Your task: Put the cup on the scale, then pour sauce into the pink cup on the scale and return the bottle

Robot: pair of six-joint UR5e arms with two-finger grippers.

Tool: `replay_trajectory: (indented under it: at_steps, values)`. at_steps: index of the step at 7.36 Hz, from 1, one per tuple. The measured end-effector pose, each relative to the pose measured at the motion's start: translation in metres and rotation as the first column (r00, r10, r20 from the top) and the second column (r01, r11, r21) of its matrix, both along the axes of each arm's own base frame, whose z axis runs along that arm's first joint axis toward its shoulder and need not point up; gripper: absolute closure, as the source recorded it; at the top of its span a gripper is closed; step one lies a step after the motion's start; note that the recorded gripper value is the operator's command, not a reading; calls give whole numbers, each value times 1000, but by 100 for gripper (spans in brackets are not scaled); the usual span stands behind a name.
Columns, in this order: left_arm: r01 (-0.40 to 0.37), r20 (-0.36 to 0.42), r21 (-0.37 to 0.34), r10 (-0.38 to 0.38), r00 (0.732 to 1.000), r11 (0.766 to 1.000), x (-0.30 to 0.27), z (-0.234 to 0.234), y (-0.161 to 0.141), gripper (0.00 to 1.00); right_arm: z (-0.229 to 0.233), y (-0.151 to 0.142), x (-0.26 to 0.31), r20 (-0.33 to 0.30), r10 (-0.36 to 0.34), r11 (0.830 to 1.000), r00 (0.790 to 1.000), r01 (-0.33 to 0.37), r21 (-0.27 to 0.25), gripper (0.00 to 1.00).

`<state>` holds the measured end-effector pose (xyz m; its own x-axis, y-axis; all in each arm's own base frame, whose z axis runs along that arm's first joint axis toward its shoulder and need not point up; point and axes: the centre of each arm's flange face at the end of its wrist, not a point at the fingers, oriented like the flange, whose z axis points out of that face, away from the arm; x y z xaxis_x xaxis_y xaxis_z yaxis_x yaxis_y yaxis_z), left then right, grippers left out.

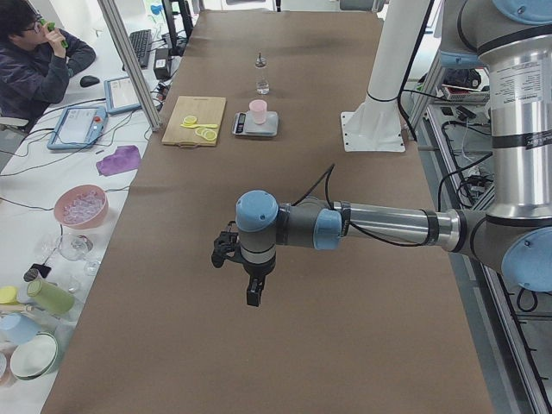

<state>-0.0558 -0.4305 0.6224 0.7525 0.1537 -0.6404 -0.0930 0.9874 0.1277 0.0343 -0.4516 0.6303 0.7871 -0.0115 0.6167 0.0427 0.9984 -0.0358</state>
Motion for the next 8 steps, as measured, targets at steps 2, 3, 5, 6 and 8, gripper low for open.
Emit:
replay_trajectory:
  at_steps: [2,3,5,6,8]
  values:
    - [0,-1,4,0,1000,1000,0,-2,0,2,0,0,0,0,0,1000,1000,0,-1,0]
    - [0,-1,5,0,1000,1000,0,-3,-1,2,0,0,0,0,0,1000,1000,0,-1,0]
    - [-1,-4,7,1,1000,1000,1,-4,-1,2,1,0,0,-1,1,1000,1000,-1,-3,0]
    - [-1,-5,8,1,1000,1000,1,-4,-1,2,2,0,0,-1,0,1000,1000,0,-4,0]
    - [0,-6,6,0,1000,1000,0,-3,-1,2,3,0,0,-1,0,1000,1000,0,-7,0]
